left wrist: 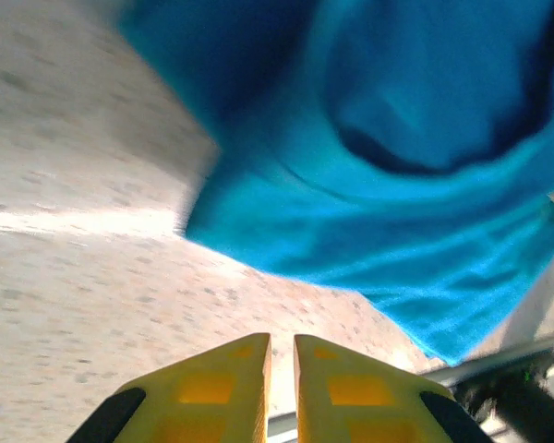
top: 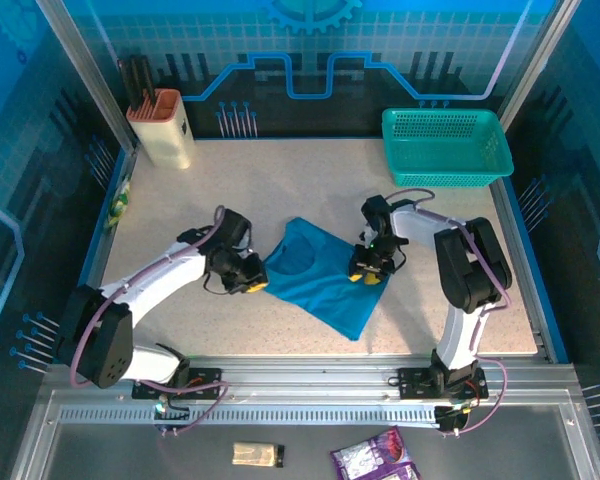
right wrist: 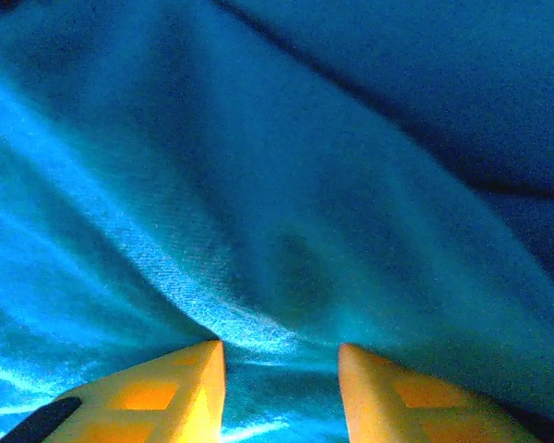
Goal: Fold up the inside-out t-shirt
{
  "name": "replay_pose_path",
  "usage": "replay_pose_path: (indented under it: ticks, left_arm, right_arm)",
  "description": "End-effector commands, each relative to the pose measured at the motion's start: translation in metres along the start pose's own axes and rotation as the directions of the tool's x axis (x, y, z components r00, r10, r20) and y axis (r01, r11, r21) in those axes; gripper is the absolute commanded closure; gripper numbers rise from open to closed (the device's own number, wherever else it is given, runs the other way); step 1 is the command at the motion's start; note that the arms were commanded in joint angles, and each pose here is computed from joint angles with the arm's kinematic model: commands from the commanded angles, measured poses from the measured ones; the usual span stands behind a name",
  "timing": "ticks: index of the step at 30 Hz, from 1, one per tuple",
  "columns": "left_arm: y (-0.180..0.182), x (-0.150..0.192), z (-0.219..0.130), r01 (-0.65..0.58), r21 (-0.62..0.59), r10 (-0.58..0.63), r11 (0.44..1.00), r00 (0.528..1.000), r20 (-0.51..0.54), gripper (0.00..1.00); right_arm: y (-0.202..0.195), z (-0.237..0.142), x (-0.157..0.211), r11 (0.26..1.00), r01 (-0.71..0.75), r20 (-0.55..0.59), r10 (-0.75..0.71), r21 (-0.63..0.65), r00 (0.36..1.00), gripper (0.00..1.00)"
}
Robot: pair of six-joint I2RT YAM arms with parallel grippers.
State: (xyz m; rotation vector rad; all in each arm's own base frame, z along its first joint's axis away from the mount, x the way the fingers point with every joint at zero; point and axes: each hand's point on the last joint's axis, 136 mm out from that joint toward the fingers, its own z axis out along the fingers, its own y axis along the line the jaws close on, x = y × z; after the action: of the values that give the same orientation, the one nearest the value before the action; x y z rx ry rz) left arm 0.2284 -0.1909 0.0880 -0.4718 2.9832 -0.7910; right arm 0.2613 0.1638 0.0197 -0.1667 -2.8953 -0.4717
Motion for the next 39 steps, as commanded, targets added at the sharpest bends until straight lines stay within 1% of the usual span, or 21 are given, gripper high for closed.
replay_pose_path:
  ticks: [1,4,7,10,15,17,20,23,26,28,30,33,35,37,39]
  left_arm:
    - [-0.023,0.019,0.015,0.037,0.052,-0.034,0.998,0.998,-0.059,0.85]
    - [-0.019,0.019,0.042,0.066,0.064,-0.060,0.996,0.993,-0.098,0.86]
    - [-0.008,0.005,0.059,0.095,0.050,-0.090,0.994,0.992,-0.091,0.87]
    - [0.003,-0.014,0.070,0.119,0.034,-0.115,0.992,0.989,-0.089,0.88]
    - [0.012,-0.062,0.069,0.111,0.019,-0.109,0.994,0.991,-0.077,0.88]
    - [0.014,-0.081,0.068,0.102,0.014,-0.101,0.995,0.992,-0.074,0.88]
    - [0.008,-0.106,0.067,0.082,0.027,-0.080,0.996,0.994,-0.078,0.88]
    - [-0.004,-0.126,0.064,0.056,0.042,-0.053,0.998,0.996,-0.070,0.89]
    - [-0.006,-0.145,0.046,0.043,0.030,-0.042,0.999,0.999,-0.014,0.89]
    - [-0.006,-0.156,0.029,0.043,0.038,-0.044,0.998,0.998,0.037,0.87]
    - [-0.004,-0.164,0.014,0.041,0.057,-0.045,0.998,0.996,0.076,0.84]
    - [-0.009,-0.166,0.006,0.003,0.102,-0.011,0.995,0.996,0.086,0.78]
    - [-0.015,-0.163,0.006,-0.018,0.144,0.006,0.989,0.996,0.086,0.74]
    - [-0.020,-0.162,0.008,-0.023,0.189,0.006,0.982,0.996,0.088,0.71]
    - [-0.020,-0.163,0.011,-0.021,0.205,0.001,0.979,0.995,0.096,0.69]
  right_arm:
    - [-0.007,0.005,0.016,0.999,-0.046,-0.005,0.046,0.015,0.999,0.61]
    - [-0.008,0.007,0.029,0.998,-0.054,-0.013,0.054,0.011,0.998,0.61]
    - [-0.005,0.007,0.044,0.999,-0.044,-0.024,0.044,0.008,0.999,0.60]
    - [0.004,0.007,0.060,0.999,-0.033,-0.036,0.033,-0.011,0.999,0.60]
    - [0.025,0.013,0.089,0.999,0.007,-0.074,-0.010,-0.045,0.997,0.60]
    - [0.038,0.020,0.098,0.997,0.025,-0.092,-0.032,-0.074,0.995,0.60]
    - [0.073,0.030,0.106,0.984,0.052,-0.107,-0.071,-0.168,0.992,0.60]
    - [0.110,0.023,0.102,0.959,0.086,-0.091,-0.115,-0.271,0.989,0.60]
    - [0.129,-0.006,0.086,0.937,0.162,-0.005,-0.172,-0.310,0.985,0.60]
    - [0.128,-0.031,0.069,0.926,0.223,0.081,-0.209,-0.305,0.975,0.60]
    - [0.117,-0.052,0.043,0.918,0.279,0.167,-0.239,-0.283,0.956,0.60]
    - [0.098,-0.076,0.000,0.898,0.314,0.248,-0.243,-0.308,0.938,0.61]
    - [0.087,-0.083,-0.027,0.883,0.344,0.280,-0.258,-0.320,0.925,0.63]
    - [0.070,-0.084,-0.054,0.891,0.346,0.296,-0.260,-0.293,0.919,0.66]
    - [0.057,-0.084,-0.080,0.897,0.351,0.310,-0.264,-0.270,0.913,0.67]
